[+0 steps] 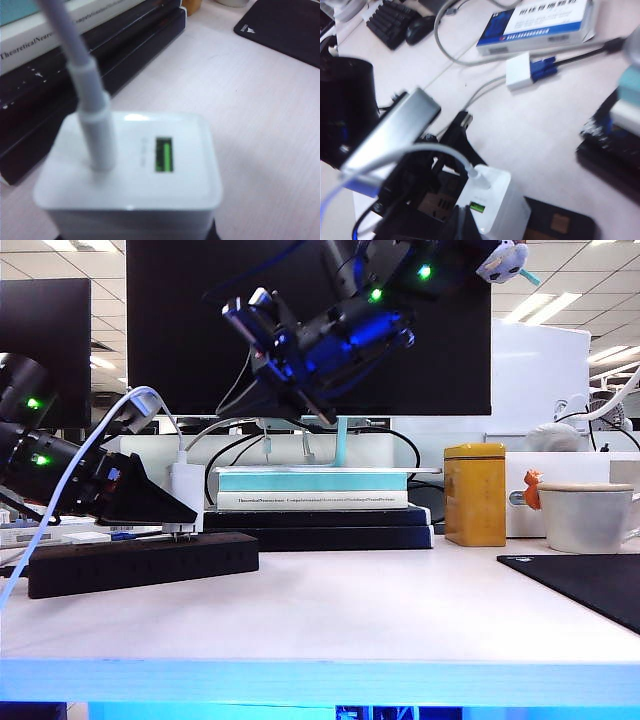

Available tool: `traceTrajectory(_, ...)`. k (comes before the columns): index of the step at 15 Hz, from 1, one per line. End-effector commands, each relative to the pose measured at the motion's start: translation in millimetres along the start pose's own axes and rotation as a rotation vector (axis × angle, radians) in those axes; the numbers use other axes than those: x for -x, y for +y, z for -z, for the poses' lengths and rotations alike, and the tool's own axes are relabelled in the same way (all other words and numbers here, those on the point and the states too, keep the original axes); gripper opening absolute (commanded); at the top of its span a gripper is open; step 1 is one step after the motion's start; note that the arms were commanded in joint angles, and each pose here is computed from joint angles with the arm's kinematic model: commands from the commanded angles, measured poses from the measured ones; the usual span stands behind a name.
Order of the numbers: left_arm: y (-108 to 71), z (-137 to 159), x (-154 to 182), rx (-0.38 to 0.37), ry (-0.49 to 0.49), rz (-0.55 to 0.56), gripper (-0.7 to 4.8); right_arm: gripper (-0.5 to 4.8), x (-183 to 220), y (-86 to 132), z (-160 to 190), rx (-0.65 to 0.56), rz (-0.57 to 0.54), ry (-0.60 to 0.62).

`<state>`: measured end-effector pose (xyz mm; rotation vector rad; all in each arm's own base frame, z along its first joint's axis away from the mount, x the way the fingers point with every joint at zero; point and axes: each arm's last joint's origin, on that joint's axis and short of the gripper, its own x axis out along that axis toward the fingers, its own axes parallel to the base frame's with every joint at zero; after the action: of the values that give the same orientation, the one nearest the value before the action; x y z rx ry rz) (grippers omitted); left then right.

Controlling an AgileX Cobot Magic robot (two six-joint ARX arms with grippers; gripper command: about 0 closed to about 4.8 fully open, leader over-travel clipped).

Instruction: Plug the white charger into the left socket.

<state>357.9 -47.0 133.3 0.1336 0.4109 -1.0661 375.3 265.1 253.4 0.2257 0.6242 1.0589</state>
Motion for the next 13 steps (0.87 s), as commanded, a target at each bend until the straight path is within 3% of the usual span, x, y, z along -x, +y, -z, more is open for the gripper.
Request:
traceTrajectory(1, -1.6, 8, -1, 0.034, 0.052, -0.015, 0.78, -0.02, -15, 3, 9, 0.014, -0.019, 0.02)
traceTrajectory(13, -2.5, 10, -1, 0.047, 0.064, -0.009, 0.78, -0.02, -41, -3, 28, 0.023, -0.008, 0.027)
